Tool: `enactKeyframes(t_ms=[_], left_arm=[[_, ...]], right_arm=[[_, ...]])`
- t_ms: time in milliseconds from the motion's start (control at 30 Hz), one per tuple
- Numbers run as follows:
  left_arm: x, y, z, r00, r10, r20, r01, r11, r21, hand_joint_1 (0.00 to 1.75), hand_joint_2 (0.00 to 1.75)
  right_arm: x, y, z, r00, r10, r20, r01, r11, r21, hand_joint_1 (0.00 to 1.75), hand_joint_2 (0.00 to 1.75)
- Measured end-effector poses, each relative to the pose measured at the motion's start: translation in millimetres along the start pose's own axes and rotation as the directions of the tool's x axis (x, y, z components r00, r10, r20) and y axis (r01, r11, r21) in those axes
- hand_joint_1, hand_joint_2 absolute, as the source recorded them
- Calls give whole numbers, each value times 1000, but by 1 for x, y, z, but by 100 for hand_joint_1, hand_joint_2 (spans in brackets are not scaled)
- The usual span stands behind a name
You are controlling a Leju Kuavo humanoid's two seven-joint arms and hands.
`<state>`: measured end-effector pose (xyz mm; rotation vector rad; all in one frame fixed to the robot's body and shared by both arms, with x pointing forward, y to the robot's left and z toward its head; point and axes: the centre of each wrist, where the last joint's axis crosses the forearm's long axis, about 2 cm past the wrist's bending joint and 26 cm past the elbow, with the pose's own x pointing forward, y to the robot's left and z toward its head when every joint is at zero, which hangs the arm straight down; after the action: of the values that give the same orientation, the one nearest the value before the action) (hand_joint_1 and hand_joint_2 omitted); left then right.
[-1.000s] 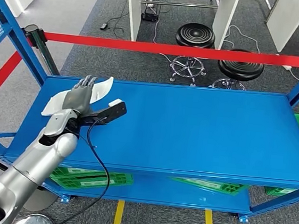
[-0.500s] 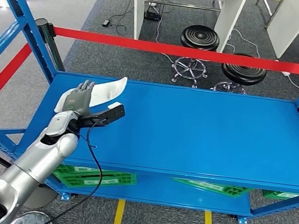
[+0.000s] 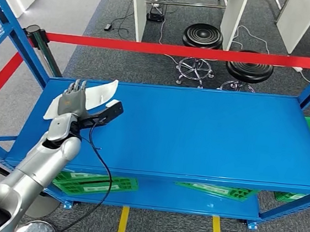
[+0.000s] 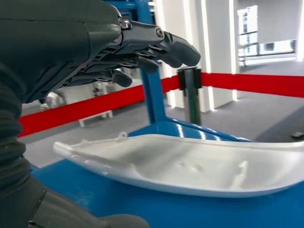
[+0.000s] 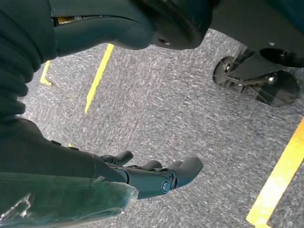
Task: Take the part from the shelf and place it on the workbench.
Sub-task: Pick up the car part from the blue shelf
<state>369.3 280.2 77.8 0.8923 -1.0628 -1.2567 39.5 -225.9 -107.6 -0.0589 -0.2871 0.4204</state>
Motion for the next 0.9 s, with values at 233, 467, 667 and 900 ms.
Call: enactKeyframes(t_ms=[233, 467, 667, 900], left_arm=[[-2, -1, -3, 999, -24, -30, 24, 1000, -14, 0, 175], [-2, -5, -4, 998, -34, -56, 32, 999, -32, 0, 175], [-4, -10, -3, 997, -41, -71, 37, 998, -60, 0, 175], [-5, -10, -4, 995, -54, -79, 48, 996, -78, 0, 175]], right_arm=[[1, 0, 0, 1000, 0, 2, 0, 1000, 4, 0, 175], [0, 0, 0, 1000, 0, 1, 0, 1000, 6, 0, 175], [1, 0, 0, 1000, 0, 2, 0, 1000, 8, 0, 175], [1, 1, 0, 1000, 0, 3, 0, 1000, 13, 0, 175]])
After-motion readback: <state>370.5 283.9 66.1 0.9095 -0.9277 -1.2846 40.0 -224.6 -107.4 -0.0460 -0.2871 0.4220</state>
